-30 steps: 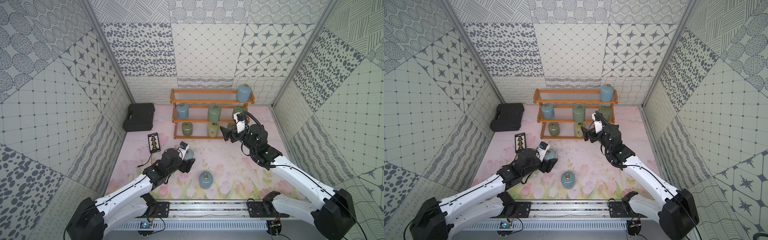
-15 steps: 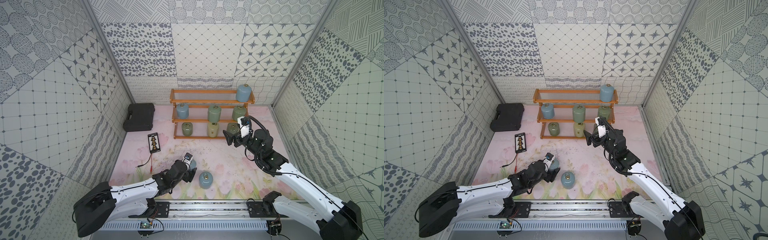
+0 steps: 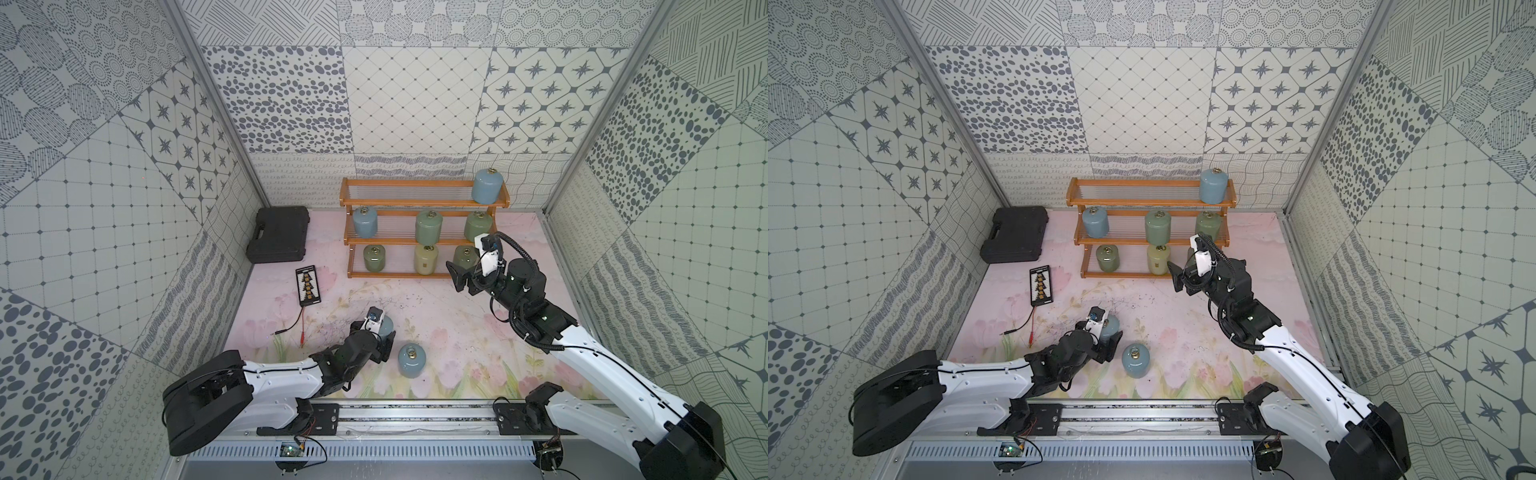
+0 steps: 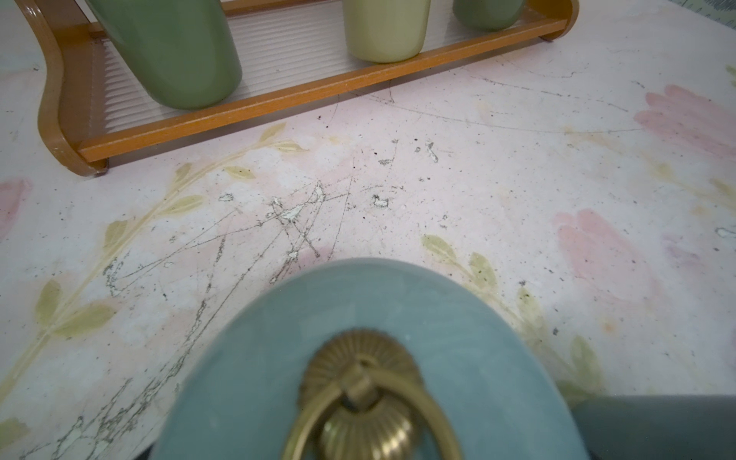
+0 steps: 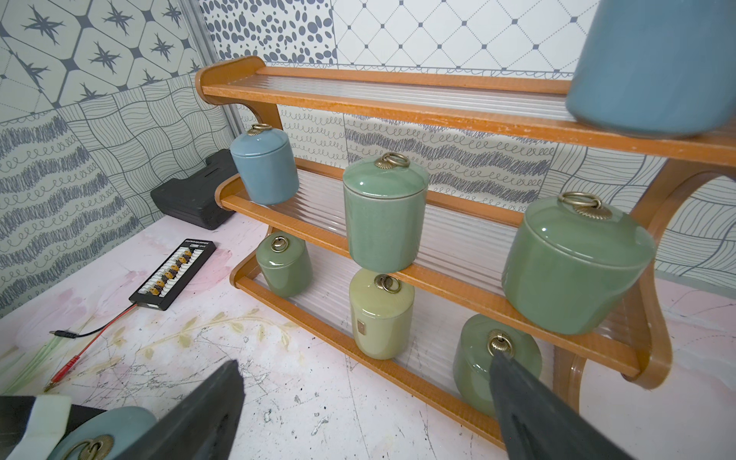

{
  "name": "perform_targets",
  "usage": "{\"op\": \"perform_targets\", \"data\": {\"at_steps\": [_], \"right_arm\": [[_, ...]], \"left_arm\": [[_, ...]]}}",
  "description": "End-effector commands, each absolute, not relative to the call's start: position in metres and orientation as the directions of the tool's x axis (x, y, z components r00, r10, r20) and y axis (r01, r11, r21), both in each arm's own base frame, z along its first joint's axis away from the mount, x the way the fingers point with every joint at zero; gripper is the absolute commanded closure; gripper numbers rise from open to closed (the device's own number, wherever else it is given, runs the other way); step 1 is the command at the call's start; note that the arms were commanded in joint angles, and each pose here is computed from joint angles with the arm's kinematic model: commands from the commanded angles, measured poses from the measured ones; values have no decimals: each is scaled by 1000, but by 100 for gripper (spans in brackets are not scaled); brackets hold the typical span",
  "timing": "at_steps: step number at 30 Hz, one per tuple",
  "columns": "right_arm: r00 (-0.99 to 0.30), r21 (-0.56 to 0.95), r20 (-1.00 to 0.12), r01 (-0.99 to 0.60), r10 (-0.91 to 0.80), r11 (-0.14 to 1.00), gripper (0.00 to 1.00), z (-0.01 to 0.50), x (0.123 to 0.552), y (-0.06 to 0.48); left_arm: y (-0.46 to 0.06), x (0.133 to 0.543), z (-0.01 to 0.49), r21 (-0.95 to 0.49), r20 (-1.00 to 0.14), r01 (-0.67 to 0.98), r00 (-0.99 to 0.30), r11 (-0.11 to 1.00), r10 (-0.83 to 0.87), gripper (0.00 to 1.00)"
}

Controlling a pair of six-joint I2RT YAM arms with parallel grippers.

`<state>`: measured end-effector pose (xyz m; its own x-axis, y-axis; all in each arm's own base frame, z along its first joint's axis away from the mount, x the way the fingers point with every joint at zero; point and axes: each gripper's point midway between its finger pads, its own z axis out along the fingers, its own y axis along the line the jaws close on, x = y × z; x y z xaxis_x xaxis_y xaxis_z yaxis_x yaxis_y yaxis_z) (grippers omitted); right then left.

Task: Remove the tea canisters from the shelf
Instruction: Place the tea canister at the center of the board.

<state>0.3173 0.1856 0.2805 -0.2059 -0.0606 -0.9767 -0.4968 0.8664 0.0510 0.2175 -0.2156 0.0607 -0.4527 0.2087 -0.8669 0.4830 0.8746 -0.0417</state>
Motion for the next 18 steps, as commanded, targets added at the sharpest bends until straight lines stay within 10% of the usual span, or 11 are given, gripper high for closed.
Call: {"op": "perform_targets", "data": {"at_steps": [1,18], "right_arm": [[-183,35,-981,-488,-63,872,0,285,318,183],[-182,19,-980,-480,-78,877,0,283,319,181]], "left_arm": [[-218,219,68,-102,-886,440,-448,892,120,40],[-196,199,38,-99,-835,399,-531,912,141,23]]}}
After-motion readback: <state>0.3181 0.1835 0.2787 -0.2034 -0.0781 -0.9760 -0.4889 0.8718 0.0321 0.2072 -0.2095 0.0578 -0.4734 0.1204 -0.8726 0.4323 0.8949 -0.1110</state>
